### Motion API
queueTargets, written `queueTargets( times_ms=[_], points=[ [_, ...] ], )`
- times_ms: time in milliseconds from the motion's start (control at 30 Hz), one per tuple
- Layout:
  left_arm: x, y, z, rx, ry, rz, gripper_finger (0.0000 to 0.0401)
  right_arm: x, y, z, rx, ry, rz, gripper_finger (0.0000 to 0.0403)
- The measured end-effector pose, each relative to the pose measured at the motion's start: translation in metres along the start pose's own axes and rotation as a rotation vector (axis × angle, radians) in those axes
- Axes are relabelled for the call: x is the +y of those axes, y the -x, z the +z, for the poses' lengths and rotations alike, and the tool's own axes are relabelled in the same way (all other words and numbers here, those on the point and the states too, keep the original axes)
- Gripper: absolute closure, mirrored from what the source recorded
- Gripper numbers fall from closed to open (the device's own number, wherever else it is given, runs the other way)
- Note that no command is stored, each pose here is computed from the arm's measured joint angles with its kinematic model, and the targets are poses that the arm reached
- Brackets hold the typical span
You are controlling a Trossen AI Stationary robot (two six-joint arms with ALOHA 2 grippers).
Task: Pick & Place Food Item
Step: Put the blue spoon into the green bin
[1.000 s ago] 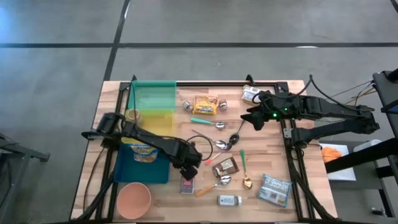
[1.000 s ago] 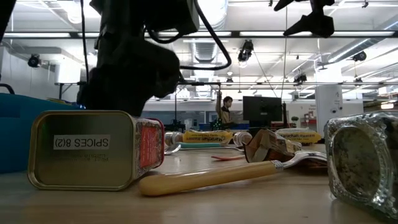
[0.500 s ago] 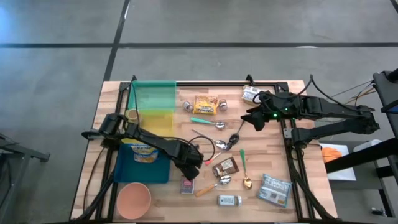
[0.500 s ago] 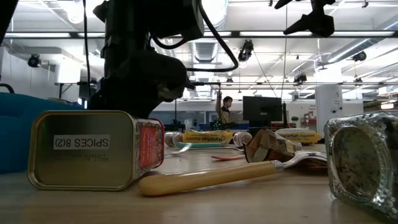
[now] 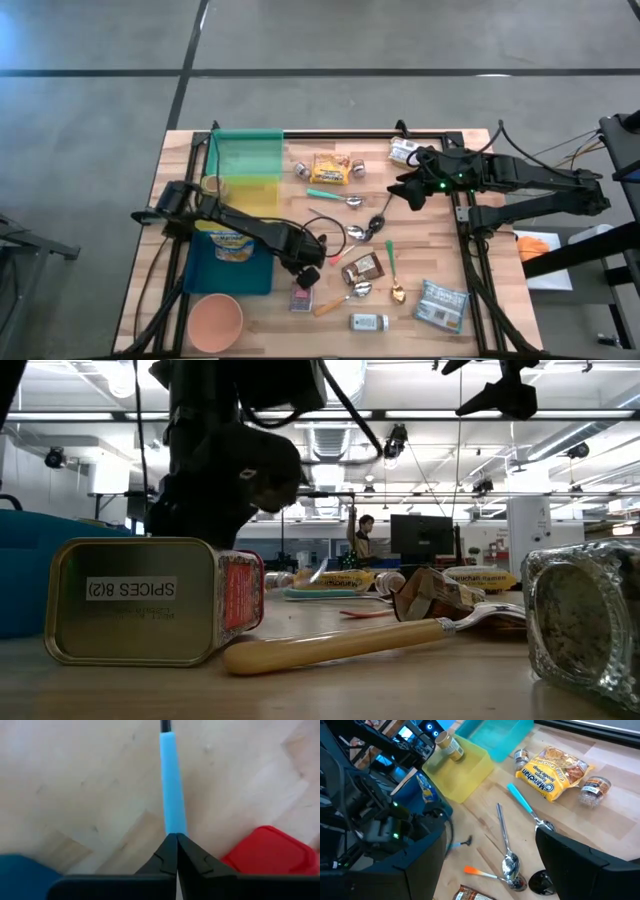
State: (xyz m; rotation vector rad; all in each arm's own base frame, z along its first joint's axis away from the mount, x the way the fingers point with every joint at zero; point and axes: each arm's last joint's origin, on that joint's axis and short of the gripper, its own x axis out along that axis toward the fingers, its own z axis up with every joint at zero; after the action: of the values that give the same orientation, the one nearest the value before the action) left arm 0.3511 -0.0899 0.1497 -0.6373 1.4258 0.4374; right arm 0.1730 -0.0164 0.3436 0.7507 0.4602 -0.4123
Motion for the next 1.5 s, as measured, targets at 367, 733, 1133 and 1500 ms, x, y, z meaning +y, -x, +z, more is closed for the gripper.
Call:
queueTargets(
  times_ms=[367, 733, 1133, 1500],
  points=[
    [0.007, 0.011, 0.011, -0.006, 0.004, -0.053, 0.0396, 0.0, 0.0, 0.0, 0.0, 0.007, 0.0, 0.0099],
    [0.004, 0.013, 0.027, -0.052, 0.238, -0.177, 0.0265, 0.0, 0.0, 0.0, 0.001, 0.022, 0.001, 0.0099],
    [0.023, 0.011, 0.051, -0.107, 0.426, -0.151, 0.021, 0.0, 0.0, 0.0, 0.001, 0.032, 0.002, 0.0099],
    [0.026, -0.009, 0.059, -0.07, 0.474, -0.149, 0.0209, 0.001, 0.0, 0.0, 0.006, 0.033, 0.011, 0.0099]
  ],
)
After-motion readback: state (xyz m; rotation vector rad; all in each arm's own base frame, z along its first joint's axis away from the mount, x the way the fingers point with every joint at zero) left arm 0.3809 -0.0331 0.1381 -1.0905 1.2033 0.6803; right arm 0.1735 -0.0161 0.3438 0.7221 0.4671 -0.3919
